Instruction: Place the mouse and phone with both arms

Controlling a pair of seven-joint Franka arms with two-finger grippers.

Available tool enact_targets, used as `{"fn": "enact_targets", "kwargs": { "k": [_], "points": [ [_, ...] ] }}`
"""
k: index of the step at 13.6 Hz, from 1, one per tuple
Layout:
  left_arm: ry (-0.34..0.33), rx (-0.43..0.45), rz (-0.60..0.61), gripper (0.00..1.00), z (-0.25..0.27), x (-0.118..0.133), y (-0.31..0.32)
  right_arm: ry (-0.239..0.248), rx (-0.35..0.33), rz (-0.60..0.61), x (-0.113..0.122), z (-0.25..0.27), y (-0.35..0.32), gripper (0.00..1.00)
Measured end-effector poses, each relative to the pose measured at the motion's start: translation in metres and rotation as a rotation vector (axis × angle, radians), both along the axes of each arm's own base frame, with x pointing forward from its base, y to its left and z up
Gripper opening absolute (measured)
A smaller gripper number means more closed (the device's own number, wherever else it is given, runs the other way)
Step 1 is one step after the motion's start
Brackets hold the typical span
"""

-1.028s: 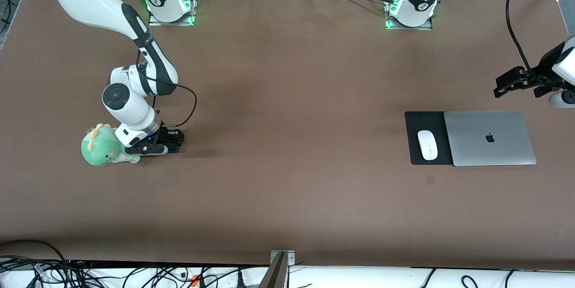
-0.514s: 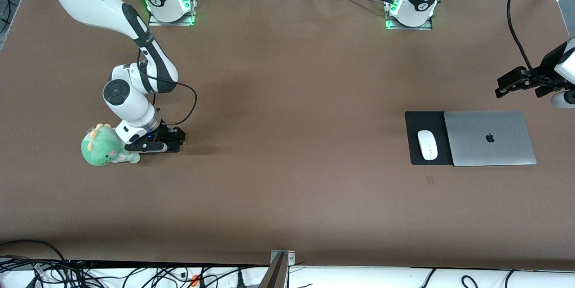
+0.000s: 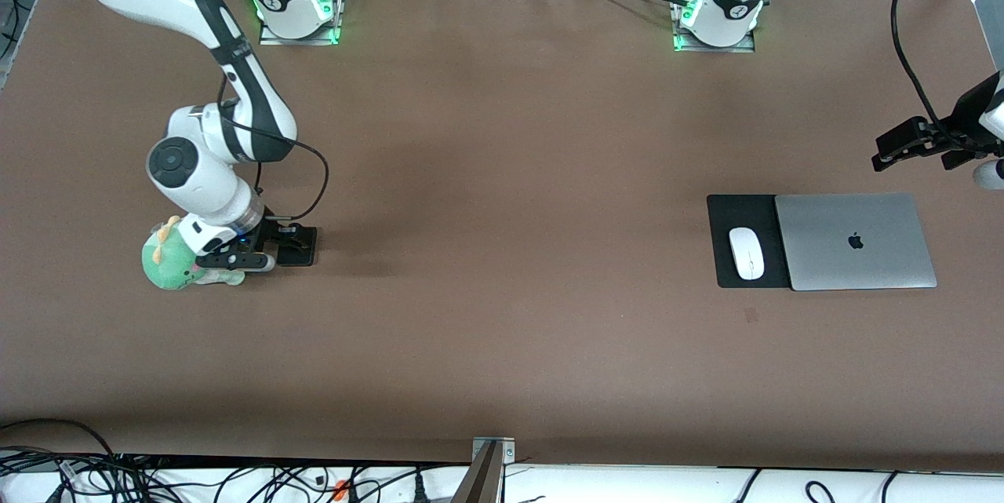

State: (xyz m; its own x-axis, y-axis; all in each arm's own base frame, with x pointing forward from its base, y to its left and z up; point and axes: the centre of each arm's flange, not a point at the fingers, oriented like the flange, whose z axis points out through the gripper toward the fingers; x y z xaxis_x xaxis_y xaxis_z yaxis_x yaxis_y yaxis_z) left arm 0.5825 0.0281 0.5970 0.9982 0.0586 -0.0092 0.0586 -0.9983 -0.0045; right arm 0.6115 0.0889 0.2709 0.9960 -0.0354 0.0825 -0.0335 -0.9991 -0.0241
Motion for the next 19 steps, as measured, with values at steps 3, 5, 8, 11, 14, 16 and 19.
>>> {"fn": "enact_targets", "kwargs": {
  "k": [3,5,8,11,14,16,19],
  "points": [
    [0.000,-0.001,0.001,1.00,0.000,0.000,0.001,0.016,0.006,-0.018,-0.003,0.076,-0.006,1.00],
    [-0.001,-0.001,0.001,1.00,0.000,0.000,0.001,0.037,-0.003,-0.039,-0.014,0.122,-0.028,1.00],
    [0.000,-0.001,0.004,1.00,0.000,0.000,0.002,0.088,-0.008,-0.038,-0.036,0.176,-0.066,1.00],
    [0.006,-0.001,0.005,1.00,0.000,-0.001,0.003,0.162,-0.004,-0.061,-0.054,0.219,-0.087,1.00],
    [0.005,-0.001,0.008,1.00,0.000,-0.001,0.005,0.194,0.000,-0.080,-0.059,0.275,-0.100,1.00],
    [0.007,-0.002,0.000,1.00,0.000,-0.001,0.007,0.189,0.002,-0.087,-0.062,0.300,-0.107,1.00],
    [0.008,-0.002,-0.012,1.00,0.001,-0.002,0.010,0.160,0.005,-0.096,-0.068,0.319,-0.115,1.00]
  ]
}}
